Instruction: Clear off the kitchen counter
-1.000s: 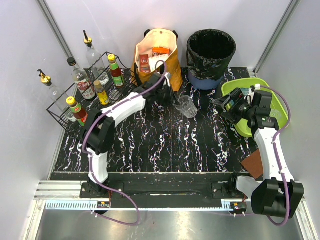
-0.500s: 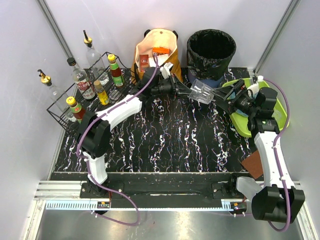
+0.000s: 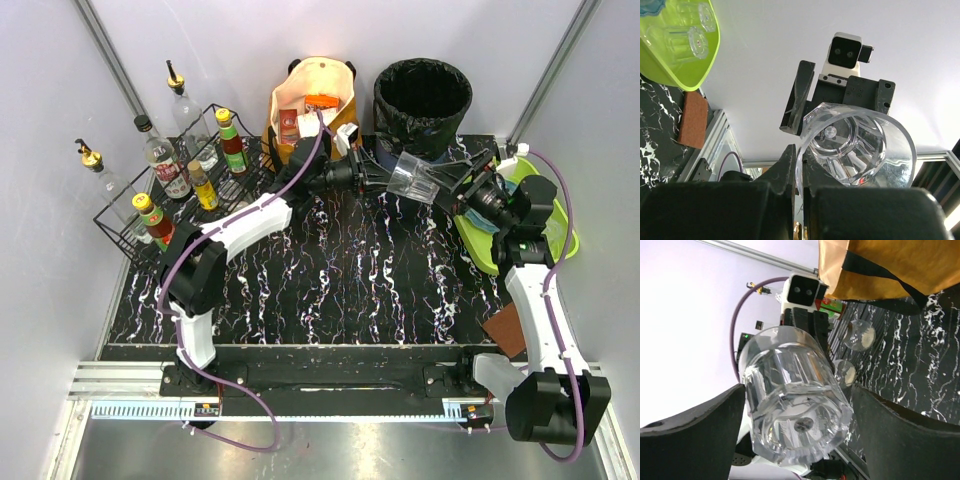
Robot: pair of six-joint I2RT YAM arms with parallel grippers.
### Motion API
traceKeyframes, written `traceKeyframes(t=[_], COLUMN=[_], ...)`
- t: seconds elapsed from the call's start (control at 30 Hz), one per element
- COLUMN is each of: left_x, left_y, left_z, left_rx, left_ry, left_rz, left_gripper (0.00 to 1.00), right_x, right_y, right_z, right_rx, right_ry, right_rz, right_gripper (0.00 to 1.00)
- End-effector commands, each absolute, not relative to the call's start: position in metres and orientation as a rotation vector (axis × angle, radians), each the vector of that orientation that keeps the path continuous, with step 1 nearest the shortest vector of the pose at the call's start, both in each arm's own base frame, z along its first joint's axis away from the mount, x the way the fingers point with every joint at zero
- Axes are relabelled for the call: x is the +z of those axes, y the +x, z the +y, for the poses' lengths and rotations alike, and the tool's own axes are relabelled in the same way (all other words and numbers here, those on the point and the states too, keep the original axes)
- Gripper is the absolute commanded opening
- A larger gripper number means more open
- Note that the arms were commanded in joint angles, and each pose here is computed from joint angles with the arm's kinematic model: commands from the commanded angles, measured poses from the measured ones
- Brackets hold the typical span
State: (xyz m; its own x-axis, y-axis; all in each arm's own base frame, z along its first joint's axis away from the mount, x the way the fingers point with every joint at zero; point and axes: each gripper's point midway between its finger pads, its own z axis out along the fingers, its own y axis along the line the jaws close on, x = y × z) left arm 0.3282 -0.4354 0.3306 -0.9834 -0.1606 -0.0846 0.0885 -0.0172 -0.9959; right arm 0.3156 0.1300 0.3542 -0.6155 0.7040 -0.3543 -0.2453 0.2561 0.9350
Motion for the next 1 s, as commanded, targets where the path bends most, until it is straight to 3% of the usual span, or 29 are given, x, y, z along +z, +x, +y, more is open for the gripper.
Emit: traceKeyframes(t=[0.0,0.07,0.13,0.2,0.33,0.47,0.63,0.8,0.97], left_x=[0.376,0.375,0.375,0.373,0.366,0.356,0.314,0.278,0.282], left_y=[0.314,0.315,0.313,0.313,0.314,0.316,0.323,0.335,0.324], left_z=[-0.435,-0.435,-0.435,-0.434,-0.429,-0.413,-0.377,-0.322,-0.293], left_rx=[-2.234,-2.225,-2.223,-2.202,-2.134,-2.016,-1.808,-1.5,-1.29], left_ry=[0.055,0.059,0.071,0.085,0.094,0.159,0.154,0.088,0.192], left_rz=[1.889,1.89,1.885,1.88,1.902,1.919,2.055,2.146,2.161], left_gripper=[0.0,0.03,0.11,0.26,0.59,0.84,0.96,0.99,0.99], right_x=[0.374,0.375,0.375,0.371,0.364,0.355,0.332,0.303,0.281], right_y=[0.314,0.313,0.314,0.316,0.32,0.326,0.337,0.34,0.329], right_z=[0.133,0.134,0.133,0.13,0.123,0.112,0.075,0.024,-0.036], right_rx=[1.53,1.536,1.527,1.484,1.387,1.251,0.91,0.526,0.117], right_ry=[0.402,0.405,0.41,0.433,0.471,0.527,0.641,0.783,0.911], right_rz=[1.648,1.646,1.649,1.677,1.722,1.79,1.891,1.97,1.989], right_gripper=[0.82,0.68,0.47,0.24,0.03,0.0,0.0,0.0,0.0])
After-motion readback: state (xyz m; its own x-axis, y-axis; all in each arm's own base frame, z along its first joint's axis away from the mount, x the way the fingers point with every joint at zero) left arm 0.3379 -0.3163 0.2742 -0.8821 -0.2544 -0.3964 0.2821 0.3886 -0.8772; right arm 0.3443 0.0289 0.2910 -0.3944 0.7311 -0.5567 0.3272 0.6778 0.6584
